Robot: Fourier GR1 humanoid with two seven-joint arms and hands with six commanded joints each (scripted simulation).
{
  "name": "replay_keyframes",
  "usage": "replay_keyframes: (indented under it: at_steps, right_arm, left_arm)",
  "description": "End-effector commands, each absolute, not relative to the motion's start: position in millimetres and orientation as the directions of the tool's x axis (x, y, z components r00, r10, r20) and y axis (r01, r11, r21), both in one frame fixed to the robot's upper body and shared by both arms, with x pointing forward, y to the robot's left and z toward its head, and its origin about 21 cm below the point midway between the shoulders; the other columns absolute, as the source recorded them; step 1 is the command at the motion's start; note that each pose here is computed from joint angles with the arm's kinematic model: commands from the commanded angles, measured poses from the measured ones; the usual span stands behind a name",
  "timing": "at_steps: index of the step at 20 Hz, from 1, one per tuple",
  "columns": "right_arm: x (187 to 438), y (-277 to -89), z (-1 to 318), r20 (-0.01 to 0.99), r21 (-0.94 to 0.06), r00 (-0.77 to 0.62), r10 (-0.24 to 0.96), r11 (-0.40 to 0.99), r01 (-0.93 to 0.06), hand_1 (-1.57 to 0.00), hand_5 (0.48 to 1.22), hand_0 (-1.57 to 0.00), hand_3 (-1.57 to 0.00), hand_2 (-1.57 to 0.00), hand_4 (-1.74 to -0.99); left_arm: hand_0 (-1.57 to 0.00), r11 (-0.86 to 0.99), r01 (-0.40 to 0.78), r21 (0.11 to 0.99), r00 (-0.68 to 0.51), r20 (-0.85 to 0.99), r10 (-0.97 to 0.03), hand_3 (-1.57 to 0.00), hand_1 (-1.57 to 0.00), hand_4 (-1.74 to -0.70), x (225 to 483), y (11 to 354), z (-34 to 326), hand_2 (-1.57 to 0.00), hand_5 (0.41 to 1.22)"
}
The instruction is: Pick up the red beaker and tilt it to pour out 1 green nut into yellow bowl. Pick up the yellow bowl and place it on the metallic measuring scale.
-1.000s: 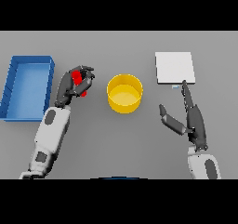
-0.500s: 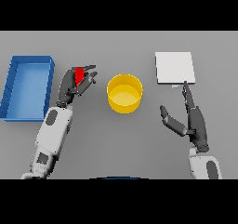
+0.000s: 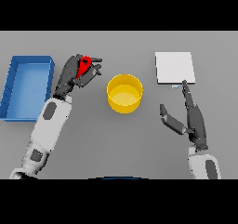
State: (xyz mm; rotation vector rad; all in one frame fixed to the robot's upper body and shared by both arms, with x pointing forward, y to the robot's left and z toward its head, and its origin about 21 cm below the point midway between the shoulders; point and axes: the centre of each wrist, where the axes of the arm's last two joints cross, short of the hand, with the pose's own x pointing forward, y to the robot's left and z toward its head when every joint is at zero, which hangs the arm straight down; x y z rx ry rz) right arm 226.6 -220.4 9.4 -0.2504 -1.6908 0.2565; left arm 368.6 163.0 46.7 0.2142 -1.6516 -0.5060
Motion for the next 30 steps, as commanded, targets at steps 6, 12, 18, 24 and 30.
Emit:
replay_keyframes:
  at_steps: [6, 12, 18, 24, 30]
  right_arm:
    - [224, -216.0, 11, 0.938, -0.323, -0.131, 0.32, 0.946, -0.003, 0.0, 0.678, 0.0, 0.0, 0.0, -1.256]
    - [225, -219.5, 9, 0.948, -0.301, -0.111, 0.298, 0.954, -0.006, 0.0, 0.689, 0.0, 0.0, 0.0, -1.255]
    - [222, -211.6, 10, 0.945, -0.306, -0.126, 0.302, 0.952, -0.014, 0.0, 0.704, 0.0, 0.0, 0.0, -1.274]
    - [222, -216.5, 8, 0.958, -0.261, -0.122, 0.259, 0.965, -0.002, 0.0, 0.685, 0.0, 0.0, 0.0, -1.288]
    - [224, -212.8, 6, 0.968, -0.22, -0.118, 0.22, 0.975, 0.009, 0.0, 0.648, 0.0, 0.0, 0.0, -1.291]
  left_arm:
    - [-1.56, 0.774, 0.205, 0.599, -0.155, 0.801, -0.578, -1.56, -1.56, -1.73, 378, 163, 58, -1.56, 1.112]
    - [-1.57, 0.448, 0.181, 0.875, -0.234, 0.481, -0.845, -1.57, -1.57, -1.74, 385, 145, 74, -1.57, 1.132]
    - [-1.57, 0.096, 0.127, 0.987, -0.364, 0.136, -0.922, -1.57, -1.57, -1.74, 392, 123, 85, -1.57, 1.19]
    - [-1.57, -0.242, 0.093, 0.966, -0.489, -0.167, -0.856, -1.33, -1.57, -1.69, 398, 107, 103, -1.57, 1.213]
    - [-1.57, -0.501, 0.001, 0.866, -0.606, -0.398, -0.689, -1.47, -1.57, -1.73, 401, 78, 104, -1.57, 1.219]
